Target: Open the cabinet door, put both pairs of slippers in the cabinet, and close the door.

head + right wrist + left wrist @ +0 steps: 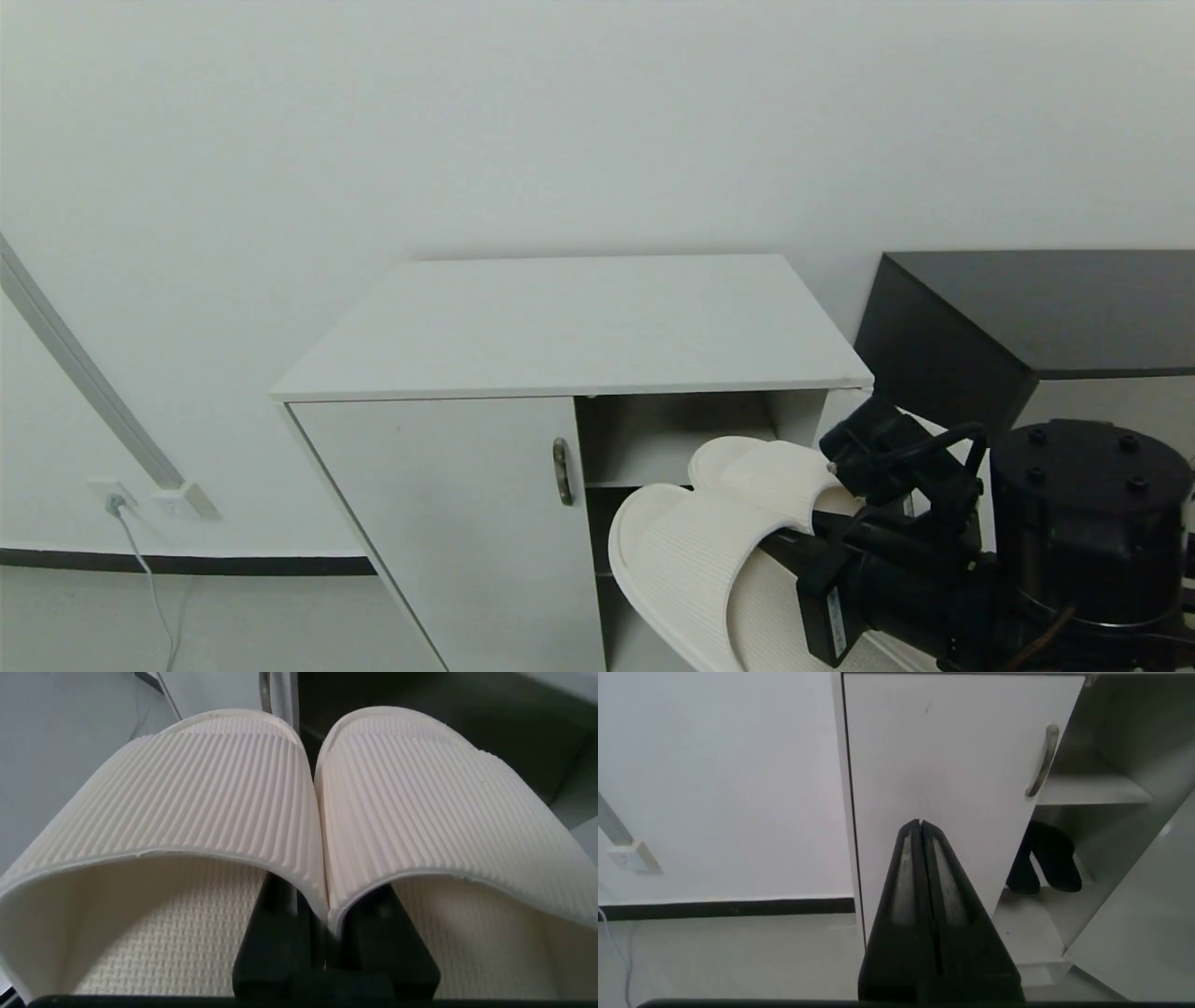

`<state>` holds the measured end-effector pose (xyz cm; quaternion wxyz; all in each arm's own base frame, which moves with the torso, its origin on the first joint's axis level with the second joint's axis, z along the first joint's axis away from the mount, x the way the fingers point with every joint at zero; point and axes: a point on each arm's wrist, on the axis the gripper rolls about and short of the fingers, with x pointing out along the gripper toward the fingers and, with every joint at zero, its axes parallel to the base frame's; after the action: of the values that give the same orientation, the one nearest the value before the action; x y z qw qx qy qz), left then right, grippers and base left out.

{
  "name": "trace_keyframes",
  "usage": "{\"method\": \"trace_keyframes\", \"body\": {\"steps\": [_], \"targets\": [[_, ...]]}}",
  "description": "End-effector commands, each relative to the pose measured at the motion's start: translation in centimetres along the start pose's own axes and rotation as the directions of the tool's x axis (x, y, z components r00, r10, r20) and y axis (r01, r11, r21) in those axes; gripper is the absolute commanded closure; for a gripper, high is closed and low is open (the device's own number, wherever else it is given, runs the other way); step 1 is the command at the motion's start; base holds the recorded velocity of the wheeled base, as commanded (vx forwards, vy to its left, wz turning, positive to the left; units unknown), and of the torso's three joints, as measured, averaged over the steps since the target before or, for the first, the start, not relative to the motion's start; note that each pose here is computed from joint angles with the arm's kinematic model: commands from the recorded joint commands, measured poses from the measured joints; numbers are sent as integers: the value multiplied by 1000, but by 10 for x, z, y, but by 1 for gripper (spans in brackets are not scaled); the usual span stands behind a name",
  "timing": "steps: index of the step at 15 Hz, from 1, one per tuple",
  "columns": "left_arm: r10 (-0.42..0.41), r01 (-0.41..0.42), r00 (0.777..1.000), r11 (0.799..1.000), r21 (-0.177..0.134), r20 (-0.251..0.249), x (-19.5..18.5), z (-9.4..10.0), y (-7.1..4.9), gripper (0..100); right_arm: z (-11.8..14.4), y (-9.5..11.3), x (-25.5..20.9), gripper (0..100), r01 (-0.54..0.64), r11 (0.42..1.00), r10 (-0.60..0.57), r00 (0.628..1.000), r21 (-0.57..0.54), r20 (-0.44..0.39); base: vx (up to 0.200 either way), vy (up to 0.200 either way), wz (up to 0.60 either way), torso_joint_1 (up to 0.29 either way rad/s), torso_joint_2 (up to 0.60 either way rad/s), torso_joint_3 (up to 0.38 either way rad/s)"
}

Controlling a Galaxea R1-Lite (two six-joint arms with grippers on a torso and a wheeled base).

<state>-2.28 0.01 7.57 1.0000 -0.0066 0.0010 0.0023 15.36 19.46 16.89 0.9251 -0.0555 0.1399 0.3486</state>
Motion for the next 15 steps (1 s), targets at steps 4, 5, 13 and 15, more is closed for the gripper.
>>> {"method": "trace_keyframes", "body": {"steps": [4,5,13,15], "targets": [[1,-1,1000,1000,-1,1,0,0,0,100,0,0,0,100,-1,1000,1,1000,0,1,0,0,0,-199,516,317],[1,-1,1000,1000,-1,1,0,0,0,100,0,0,0,100,-1,1000,1,1000,0,1,0,0,0,-193,510,320],[1,-1,1000,1000,-1,1,0,0,0,100,0,0,0,100,-1,1000,1,1000,0,0,0,0,0,-150,478,326],[1,-1,1000,1000,-1,1,0,0,0,100,-2,0,0,100,-4,1000,4,1000,-1,-5,0,0,0,-110,478,354]]}}
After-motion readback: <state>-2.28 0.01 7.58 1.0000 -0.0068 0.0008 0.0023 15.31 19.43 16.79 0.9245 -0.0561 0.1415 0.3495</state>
